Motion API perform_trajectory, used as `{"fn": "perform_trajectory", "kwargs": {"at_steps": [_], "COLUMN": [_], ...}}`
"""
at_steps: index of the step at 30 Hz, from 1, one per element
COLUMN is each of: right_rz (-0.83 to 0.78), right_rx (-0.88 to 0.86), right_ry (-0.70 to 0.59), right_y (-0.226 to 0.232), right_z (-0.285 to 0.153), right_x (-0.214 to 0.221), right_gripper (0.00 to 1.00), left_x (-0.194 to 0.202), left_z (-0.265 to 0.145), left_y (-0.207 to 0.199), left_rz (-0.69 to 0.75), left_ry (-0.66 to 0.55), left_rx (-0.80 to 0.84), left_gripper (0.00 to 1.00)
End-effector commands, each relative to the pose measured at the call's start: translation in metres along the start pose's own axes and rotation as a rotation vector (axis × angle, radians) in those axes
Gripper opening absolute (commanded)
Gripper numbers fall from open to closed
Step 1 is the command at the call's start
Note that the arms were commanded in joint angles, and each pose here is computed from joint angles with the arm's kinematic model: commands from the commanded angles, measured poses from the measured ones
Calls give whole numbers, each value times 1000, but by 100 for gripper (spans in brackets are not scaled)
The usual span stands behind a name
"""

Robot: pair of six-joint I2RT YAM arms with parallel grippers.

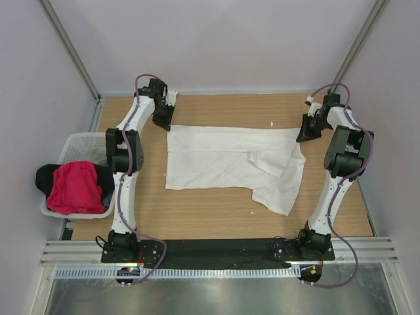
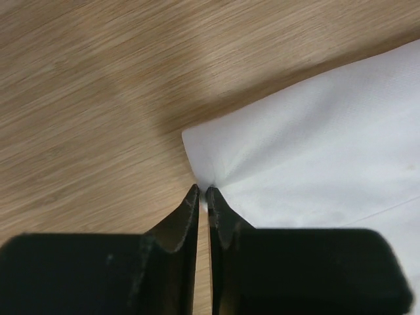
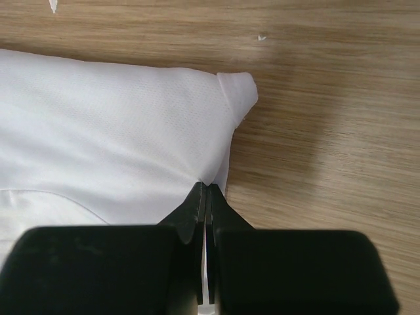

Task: Fold and stack the t-shirts
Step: Fold the tshirt

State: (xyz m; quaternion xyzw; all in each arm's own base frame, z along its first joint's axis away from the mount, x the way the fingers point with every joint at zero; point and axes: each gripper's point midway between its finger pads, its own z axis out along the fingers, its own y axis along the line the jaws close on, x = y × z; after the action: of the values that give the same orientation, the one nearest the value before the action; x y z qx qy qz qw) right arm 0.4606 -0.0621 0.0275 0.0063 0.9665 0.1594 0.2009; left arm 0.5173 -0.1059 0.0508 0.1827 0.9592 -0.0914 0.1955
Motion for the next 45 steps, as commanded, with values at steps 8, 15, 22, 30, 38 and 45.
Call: {"fn": "perform_trajectory", "kwargs": {"at_steps": [8, 15, 22, 30, 38, 45], "right_rz": [-98, -116, -90, -117, -108, -125], "right_rx": [44, -73, -178, -143, -78, -16], "right_ry": [-199, -194, -96, -66, -6, 10], "right_y": [23, 70, 109, 108, 83, 66], "right_z": [-84, -108, -61, -22, 16, 47], "right_x": [-58, -42, -21, -29, -22, -33], "right_gripper": [37, 38, 38, 38, 39, 38], "left_x": [-39, -35, -1, 12, 16, 18], "left_z": [-61, -99, -54, -18, 13, 28], "left_y": [-11, -73, -100, -93, -82, -74], "left_rz": [70, 114, 11, 0, 5, 4], "left_ry": [-147, -189, -50, 21, 53, 69], "left_rx": [-17, 137, 278, 276, 245, 214], "left_gripper": [57, 65, 63, 62, 62, 62]}}
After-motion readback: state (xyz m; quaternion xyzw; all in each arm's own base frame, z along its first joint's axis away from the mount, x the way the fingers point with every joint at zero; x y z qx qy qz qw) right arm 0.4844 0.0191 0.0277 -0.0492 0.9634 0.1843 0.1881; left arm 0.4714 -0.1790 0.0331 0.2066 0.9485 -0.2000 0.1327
